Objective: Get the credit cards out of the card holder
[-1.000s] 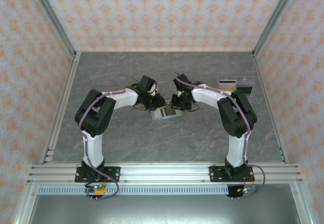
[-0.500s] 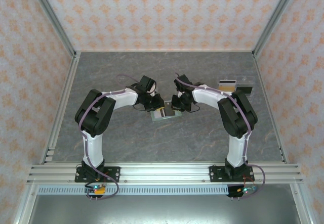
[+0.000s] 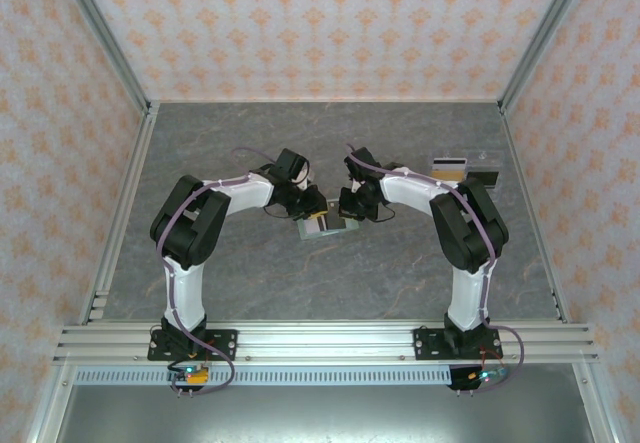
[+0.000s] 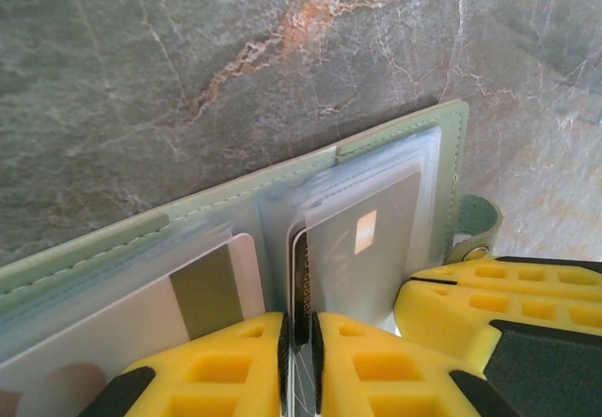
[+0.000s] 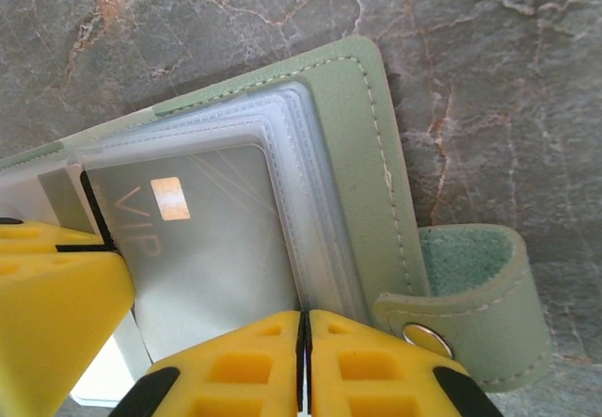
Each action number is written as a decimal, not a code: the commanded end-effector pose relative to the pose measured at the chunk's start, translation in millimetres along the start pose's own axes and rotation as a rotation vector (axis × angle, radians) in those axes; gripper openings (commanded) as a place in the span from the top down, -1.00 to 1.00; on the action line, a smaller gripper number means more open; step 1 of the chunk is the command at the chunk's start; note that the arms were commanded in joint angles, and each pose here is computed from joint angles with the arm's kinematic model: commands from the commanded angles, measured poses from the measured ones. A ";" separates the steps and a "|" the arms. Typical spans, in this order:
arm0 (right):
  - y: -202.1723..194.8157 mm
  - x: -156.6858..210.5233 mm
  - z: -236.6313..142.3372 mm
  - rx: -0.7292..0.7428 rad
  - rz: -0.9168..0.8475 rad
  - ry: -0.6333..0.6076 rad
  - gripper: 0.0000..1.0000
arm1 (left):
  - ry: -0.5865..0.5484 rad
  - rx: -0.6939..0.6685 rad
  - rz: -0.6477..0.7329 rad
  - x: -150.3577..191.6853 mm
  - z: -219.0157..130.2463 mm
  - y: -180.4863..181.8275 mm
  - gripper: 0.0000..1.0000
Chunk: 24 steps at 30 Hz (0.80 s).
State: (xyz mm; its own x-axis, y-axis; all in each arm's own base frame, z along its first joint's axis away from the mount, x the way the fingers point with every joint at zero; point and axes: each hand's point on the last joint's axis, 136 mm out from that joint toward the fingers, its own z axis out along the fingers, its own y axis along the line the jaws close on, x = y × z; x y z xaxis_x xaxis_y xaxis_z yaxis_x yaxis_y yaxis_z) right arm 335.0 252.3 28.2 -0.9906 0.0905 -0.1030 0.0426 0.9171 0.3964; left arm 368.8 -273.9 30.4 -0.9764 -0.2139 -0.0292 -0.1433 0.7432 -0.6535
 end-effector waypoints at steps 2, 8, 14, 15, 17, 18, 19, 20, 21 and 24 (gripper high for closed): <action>-4.2 6.4 10.4 0.009 0.018 0.035 0.79 | 0.056 0.063 0.038 8.2 7.9 -14.5 0.67; -6.4 6.9 10.5 0.018 0.019 0.033 0.79 | 0.047 0.076 0.035 8.5 6.8 -15.2 0.73; -13.3 5.7 9.2 0.057 0.022 0.019 0.79 | 0.018 0.065 0.040 7.3 -1.0 -12.3 0.86; -15.3 5.5 9.1 0.066 0.021 0.015 0.80 | 0.013 0.067 0.040 6.5 -3.0 -12.0 0.88; -20.5 4.6 8.2 0.093 0.023 0.005 0.80 | 0.002 0.071 0.041 4.8 -8.6 -11.4 0.92; -22.3 4.1 7.4 0.103 0.023 0.000 0.80 | -0.001 0.072 0.041 4.4 -10.0 -10.4 0.93; -23.9 4.2 6.3 0.113 0.021 -0.004 0.81 | -0.006 0.072 0.039 3.6 -12.7 -8.9 0.93; -25.1 3.3 5.0 0.119 0.023 -0.011 0.81 | -0.007 0.070 0.038 3.2 -15.0 -6.9 0.94; -26.5 3.1 4.0 0.126 0.022 -0.016 0.81 | -0.009 0.068 0.036 3.2 -16.5 -4.7 0.95; -29.3 1.6 0.5 0.143 0.022 -0.032 0.82 | -0.009 0.061 0.023 3.8 -17.9 3.7 0.96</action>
State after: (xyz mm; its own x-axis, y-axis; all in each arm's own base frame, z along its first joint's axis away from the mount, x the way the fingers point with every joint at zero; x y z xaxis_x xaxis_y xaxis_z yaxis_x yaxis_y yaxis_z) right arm 337.4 248.5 27.1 -0.9879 0.0961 -0.1216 0.0445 0.9276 0.3710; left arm 364.9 -264.9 31.6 -0.9745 -0.2224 -0.0309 -0.1427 0.7196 -0.6796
